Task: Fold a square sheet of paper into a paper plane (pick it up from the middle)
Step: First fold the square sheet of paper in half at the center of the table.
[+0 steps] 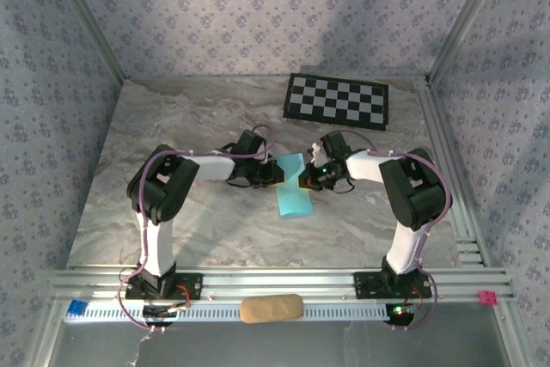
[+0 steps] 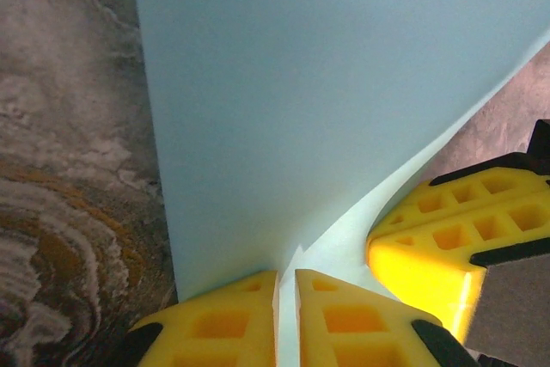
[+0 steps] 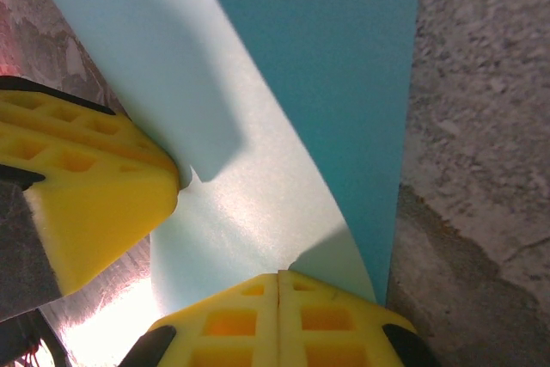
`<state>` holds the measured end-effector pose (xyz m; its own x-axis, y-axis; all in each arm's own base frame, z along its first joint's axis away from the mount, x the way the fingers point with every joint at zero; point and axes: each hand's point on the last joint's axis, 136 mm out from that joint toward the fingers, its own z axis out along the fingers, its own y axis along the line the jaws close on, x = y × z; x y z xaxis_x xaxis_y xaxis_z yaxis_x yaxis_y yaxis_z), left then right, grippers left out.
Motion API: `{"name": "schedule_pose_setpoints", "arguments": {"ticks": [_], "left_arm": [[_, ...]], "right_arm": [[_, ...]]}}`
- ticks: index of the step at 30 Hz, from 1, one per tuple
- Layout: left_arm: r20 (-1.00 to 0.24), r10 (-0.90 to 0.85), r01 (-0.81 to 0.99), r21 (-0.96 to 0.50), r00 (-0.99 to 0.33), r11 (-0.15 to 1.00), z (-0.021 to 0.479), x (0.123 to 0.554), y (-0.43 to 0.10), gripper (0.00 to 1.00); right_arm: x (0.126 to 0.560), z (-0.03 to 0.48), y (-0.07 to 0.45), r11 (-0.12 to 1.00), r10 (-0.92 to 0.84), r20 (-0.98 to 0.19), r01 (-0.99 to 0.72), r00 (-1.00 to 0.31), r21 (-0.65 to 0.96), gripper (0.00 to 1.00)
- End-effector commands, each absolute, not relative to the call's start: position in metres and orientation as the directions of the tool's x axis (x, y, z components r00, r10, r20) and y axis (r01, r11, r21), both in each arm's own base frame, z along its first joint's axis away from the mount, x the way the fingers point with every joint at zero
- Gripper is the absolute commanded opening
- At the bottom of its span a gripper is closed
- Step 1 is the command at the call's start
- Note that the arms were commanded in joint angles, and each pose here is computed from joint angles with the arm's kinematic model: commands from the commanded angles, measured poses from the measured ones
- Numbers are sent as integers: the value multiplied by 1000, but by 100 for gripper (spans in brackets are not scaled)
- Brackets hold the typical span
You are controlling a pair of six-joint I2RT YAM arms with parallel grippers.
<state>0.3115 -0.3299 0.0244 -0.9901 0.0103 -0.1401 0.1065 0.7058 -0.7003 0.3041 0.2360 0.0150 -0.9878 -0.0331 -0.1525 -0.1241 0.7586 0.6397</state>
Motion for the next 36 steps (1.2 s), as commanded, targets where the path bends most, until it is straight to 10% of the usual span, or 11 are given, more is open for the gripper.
{"name": "schedule_pose_setpoints", "arguments": {"ticks": [1, 36], "left_arm": [[-143, 9, 105, -683, -990, 723, 30, 321, -322, 16], [-110, 28, 96, -686, -994, 721, 35, 351, -334, 5]], "right_arm": [[265, -48, 190, 900, -18, 19, -8, -1000, 435, 0], [263, -48, 190, 902, -21, 20, -10, -1000, 432, 0]]}}
